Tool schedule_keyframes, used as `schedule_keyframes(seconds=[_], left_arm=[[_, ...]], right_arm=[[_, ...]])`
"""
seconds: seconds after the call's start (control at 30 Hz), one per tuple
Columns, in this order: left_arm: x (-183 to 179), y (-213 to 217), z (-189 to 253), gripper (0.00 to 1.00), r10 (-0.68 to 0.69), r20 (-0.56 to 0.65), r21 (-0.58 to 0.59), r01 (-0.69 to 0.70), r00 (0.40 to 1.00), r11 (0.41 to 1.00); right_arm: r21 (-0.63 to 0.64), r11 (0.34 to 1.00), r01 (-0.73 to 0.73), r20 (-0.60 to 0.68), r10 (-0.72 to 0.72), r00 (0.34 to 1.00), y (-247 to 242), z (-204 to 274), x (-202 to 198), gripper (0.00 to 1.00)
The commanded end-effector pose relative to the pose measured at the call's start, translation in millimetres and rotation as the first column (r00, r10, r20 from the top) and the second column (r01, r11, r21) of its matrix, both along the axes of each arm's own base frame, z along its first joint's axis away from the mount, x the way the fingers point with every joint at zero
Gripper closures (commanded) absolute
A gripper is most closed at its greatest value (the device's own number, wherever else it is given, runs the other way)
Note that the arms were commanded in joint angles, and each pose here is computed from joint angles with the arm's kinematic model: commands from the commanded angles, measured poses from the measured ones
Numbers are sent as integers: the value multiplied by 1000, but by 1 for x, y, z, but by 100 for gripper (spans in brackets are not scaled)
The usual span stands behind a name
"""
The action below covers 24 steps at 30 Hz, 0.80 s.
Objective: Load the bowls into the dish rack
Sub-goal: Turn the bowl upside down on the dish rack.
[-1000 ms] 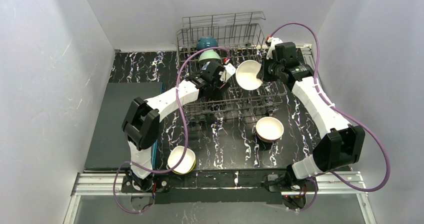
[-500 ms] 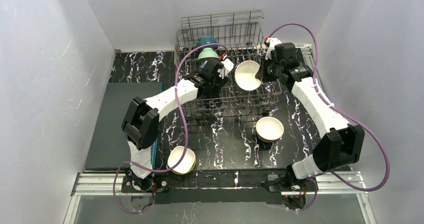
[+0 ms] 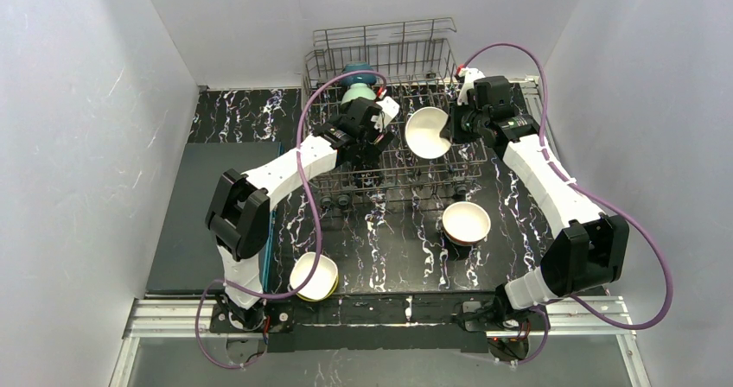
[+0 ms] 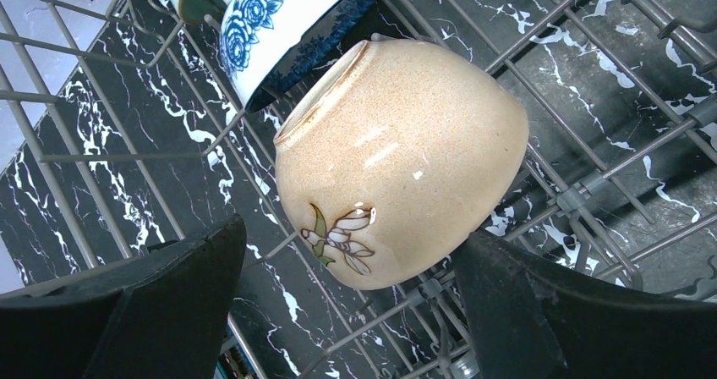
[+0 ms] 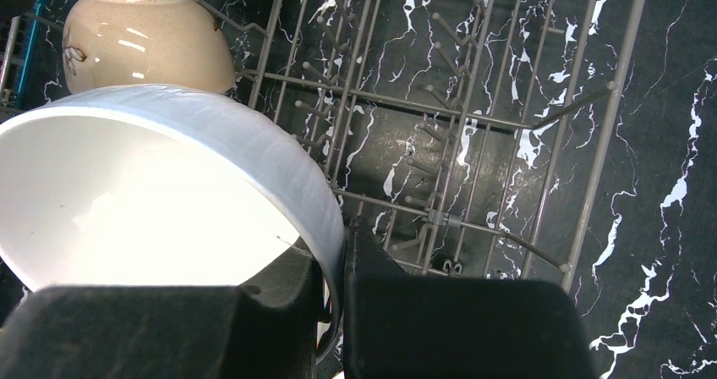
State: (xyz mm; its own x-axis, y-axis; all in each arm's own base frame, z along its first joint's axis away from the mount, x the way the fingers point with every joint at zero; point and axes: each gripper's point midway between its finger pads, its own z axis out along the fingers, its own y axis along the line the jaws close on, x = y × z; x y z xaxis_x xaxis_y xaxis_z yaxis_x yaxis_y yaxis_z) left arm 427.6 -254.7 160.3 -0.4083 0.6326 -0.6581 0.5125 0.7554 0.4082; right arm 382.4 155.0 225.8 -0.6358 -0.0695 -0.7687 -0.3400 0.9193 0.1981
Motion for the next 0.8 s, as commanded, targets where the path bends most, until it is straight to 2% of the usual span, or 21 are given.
schedule_keyframes(seconds=[0.0, 0.23, 0.33, 0.47, 0.77], left_arm=[[12, 10, 38, 12, 24, 89, -30, -22, 996, 999], [-8, 3, 12, 9, -101, -29, 5, 102, 994, 995], [-17, 6, 10, 7, -106, -56, -4, 106, 993, 994], [-29, 5, 28, 2, -91, -53, -84, 86, 994, 993], [-59, 0, 66, 2, -84, -122, -281, 47, 989, 958]], right_arm=[[55, 998, -40, 125, 33, 992, 10, 35, 8, 99], [55, 997, -61, 139, 53, 989, 13, 40, 9, 99], [57, 997, -59, 150, 50, 987, 13, 43, 10, 99], [59, 997, -58, 174, 47, 984, 13, 48, 11, 99], [89, 988, -130, 250, 104, 963, 22, 57, 8, 99]])
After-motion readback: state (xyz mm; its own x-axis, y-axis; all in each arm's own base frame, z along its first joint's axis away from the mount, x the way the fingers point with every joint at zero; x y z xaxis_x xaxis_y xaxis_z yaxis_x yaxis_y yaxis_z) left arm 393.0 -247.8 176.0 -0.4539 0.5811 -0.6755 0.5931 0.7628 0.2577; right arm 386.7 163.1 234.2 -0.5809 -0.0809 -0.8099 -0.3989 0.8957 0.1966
